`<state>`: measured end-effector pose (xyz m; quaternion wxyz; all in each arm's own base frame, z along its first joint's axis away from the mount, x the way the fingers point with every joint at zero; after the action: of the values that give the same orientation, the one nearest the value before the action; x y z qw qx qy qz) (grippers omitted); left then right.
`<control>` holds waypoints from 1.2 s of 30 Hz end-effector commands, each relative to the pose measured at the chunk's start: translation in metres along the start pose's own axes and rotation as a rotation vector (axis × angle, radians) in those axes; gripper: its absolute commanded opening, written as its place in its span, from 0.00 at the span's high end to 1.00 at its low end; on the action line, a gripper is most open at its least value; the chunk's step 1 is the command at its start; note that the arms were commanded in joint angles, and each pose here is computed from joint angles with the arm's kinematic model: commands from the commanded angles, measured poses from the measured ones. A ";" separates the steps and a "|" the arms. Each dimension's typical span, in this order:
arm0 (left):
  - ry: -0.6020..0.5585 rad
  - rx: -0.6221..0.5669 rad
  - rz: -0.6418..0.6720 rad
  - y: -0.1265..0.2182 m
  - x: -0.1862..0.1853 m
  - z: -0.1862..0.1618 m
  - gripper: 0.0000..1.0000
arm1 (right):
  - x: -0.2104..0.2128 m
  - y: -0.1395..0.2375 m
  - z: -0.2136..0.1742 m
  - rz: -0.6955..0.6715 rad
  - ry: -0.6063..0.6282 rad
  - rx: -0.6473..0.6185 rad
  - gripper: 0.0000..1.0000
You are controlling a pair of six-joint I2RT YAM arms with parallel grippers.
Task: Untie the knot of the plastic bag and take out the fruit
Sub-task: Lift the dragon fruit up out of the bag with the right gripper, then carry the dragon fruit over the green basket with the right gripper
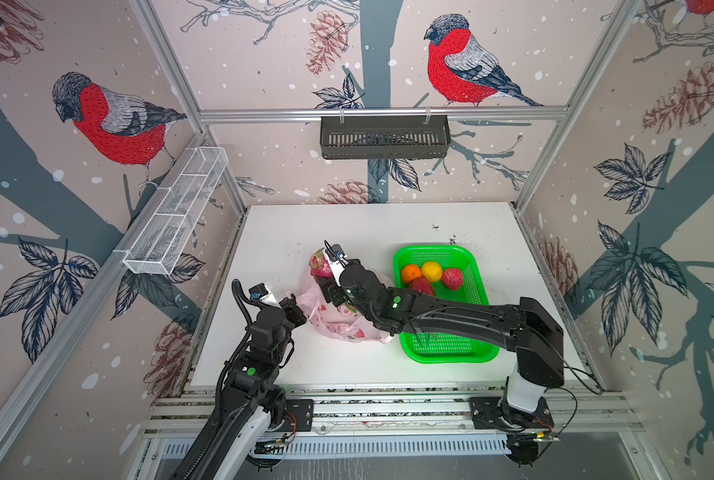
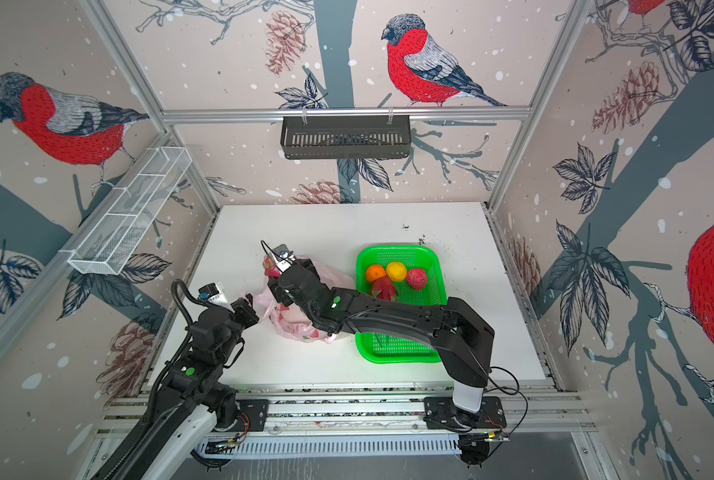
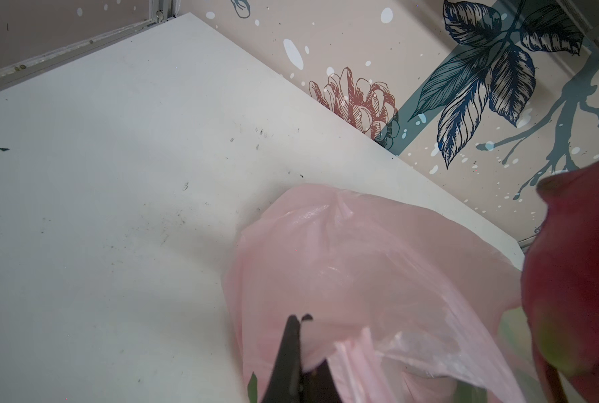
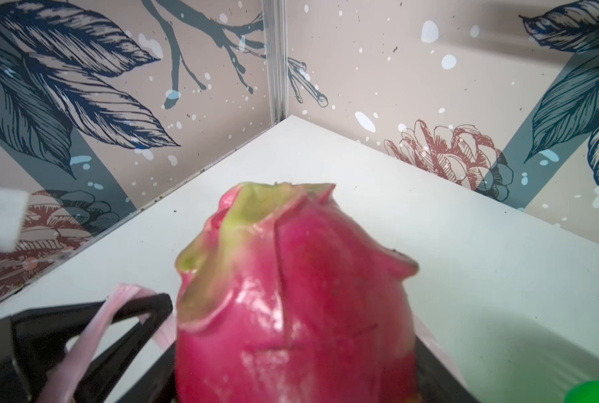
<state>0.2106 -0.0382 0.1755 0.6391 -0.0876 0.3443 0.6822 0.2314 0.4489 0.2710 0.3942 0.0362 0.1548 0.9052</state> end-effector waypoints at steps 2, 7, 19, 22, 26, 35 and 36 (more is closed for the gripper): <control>0.027 -0.018 0.000 0.001 0.002 0.001 1.00 | -0.002 -0.003 0.023 -0.019 -0.030 -0.076 0.68; 0.043 -0.049 0.001 0.004 0.003 0.004 1.00 | -0.003 -0.004 0.034 -0.021 -0.036 -0.102 0.69; 0.065 -0.139 0.012 0.008 0.003 0.018 1.00 | -0.007 -0.001 0.057 -0.031 -0.031 -0.148 0.68; 0.054 -0.157 0.013 0.007 0.003 0.021 1.00 | -0.011 0.002 0.063 -0.039 -0.033 -0.152 0.69; 0.033 -0.169 0.014 0.006 0.000 0.024 1.00 | -0.020 0.007 0.069 -0.057 -0.036 -0.150 0.69; 0.013 -0.202 0.023 0.002 -0.001 0.029 1.00 | -0.044 0.023 0.077 -0.118 -0.045 -0.133 0.69; 0.011 -0.210 0.026 0.002 -0.001 0.030 1.00 | -0.047 0.025 0.077 -0.127 -0.047 -0.130 0.68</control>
<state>0.2148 -0.0249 0.1861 0.6164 -0.1270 0.3021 0.7160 0.2590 0.4274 0.3478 0.4401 0.0236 0.0904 0.8931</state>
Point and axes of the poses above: each gripper's point midway between its finger pads, its own y axis back along the fingers, its own x axis along the line the jaws close on, z = x × y, the point moved 5 cm from there along y, back along the fingers, and after that the axes turned 4 degrees about y, right-handed, at the moved point
